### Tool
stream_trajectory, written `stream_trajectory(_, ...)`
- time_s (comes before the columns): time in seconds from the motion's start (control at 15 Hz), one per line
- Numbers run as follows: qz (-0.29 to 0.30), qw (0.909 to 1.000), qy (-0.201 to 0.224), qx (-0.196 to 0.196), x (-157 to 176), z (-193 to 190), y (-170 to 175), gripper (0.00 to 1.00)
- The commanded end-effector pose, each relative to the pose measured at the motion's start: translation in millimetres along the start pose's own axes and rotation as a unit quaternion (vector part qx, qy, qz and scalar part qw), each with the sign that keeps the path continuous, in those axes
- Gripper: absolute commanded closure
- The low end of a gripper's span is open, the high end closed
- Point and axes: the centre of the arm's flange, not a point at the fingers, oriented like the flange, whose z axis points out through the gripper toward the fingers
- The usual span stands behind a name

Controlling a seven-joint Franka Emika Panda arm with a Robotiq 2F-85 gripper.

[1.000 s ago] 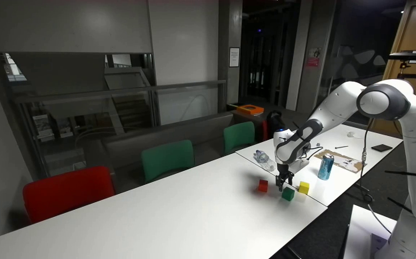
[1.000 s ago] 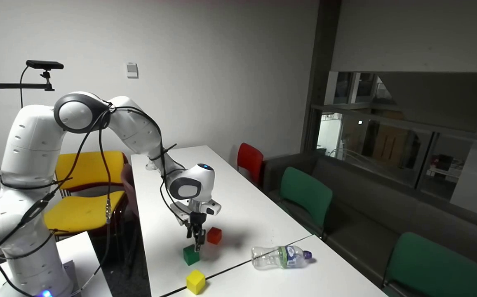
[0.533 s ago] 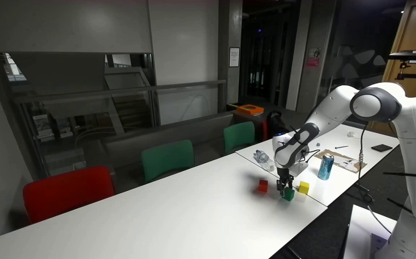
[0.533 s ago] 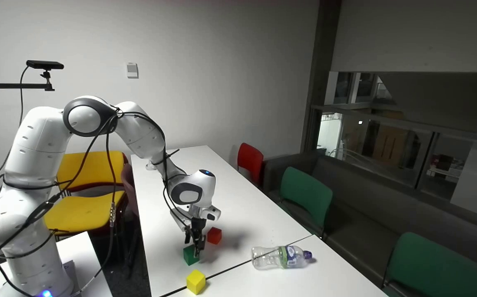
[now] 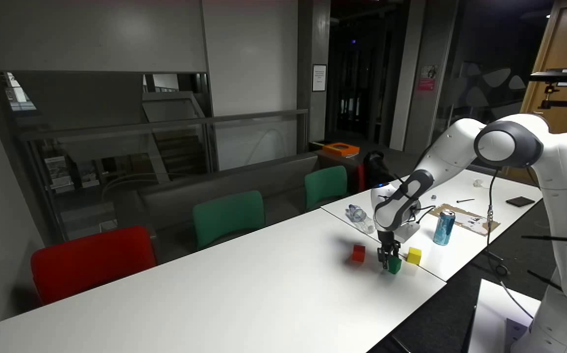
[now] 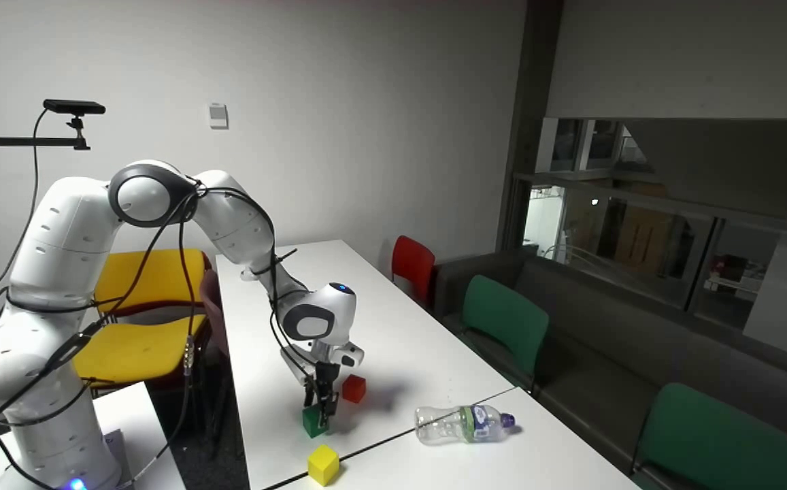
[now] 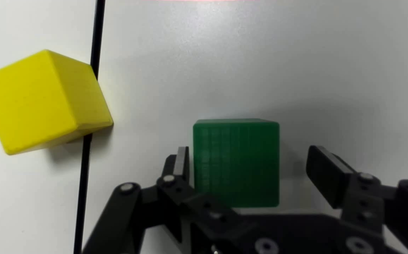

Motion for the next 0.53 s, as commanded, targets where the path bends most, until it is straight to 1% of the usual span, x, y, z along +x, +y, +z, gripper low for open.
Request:
stream_trajectory(0.0,-0.02,0.9997,-0.011,-0.009,9.6,-4.0,0.8,0.41)
stream_trajectory(0.27,-0.023,0.9995,-0.015,-0.014,12.9,-7.1,-1.4,0.7)
stream_trajectory(0.47,-0.025,0.9992,-0.017,-0.027,7.3,-22.5,-3.4,0.7)
